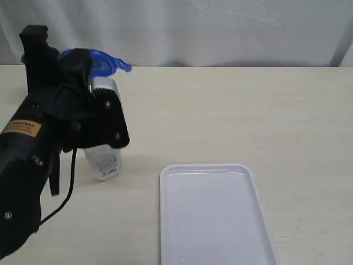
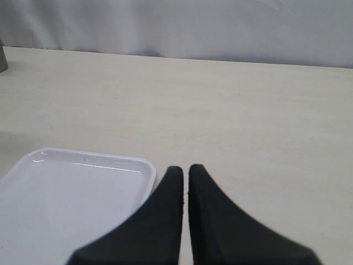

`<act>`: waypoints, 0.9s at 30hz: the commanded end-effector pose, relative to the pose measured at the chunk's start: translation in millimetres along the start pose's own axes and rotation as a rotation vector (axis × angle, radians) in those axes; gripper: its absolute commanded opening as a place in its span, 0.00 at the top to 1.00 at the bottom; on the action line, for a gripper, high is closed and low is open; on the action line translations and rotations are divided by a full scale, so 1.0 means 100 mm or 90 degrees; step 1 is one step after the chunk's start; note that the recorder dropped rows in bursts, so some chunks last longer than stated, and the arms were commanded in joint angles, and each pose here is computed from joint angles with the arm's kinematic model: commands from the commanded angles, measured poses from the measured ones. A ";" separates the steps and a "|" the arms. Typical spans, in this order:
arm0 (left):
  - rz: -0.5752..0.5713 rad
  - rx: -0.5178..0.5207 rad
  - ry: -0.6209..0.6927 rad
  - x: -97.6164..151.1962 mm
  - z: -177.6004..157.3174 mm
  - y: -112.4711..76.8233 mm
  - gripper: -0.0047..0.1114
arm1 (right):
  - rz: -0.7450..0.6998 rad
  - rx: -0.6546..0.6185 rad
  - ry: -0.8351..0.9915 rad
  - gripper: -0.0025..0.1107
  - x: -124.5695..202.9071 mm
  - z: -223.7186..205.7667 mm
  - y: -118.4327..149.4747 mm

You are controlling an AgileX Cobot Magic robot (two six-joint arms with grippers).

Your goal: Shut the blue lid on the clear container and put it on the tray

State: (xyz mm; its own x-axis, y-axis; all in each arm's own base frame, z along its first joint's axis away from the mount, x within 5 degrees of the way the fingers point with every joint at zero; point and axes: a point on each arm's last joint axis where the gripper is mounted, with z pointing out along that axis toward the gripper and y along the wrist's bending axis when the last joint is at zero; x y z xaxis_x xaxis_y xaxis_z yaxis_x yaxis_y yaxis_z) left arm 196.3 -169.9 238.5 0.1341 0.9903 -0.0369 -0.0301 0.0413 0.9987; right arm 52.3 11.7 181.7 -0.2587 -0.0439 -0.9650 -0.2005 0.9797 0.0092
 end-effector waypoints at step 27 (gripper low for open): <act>-0.430 0.213 0.044 0.05 0.54 0.64 0.96 | -0.002 0.003 -0.006 0.94 -0.01 0.00 0.00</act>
State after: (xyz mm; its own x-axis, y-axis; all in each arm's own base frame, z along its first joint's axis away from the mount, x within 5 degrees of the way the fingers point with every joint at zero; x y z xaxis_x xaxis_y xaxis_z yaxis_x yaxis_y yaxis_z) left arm 246.5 -166.0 304.6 -0.0923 0.7844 -0.6134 0.2407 0.6153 0.7506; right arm 52.3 11.7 181.7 -0.2587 -0.0439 -0.9650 -0.2005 0.9797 0.0092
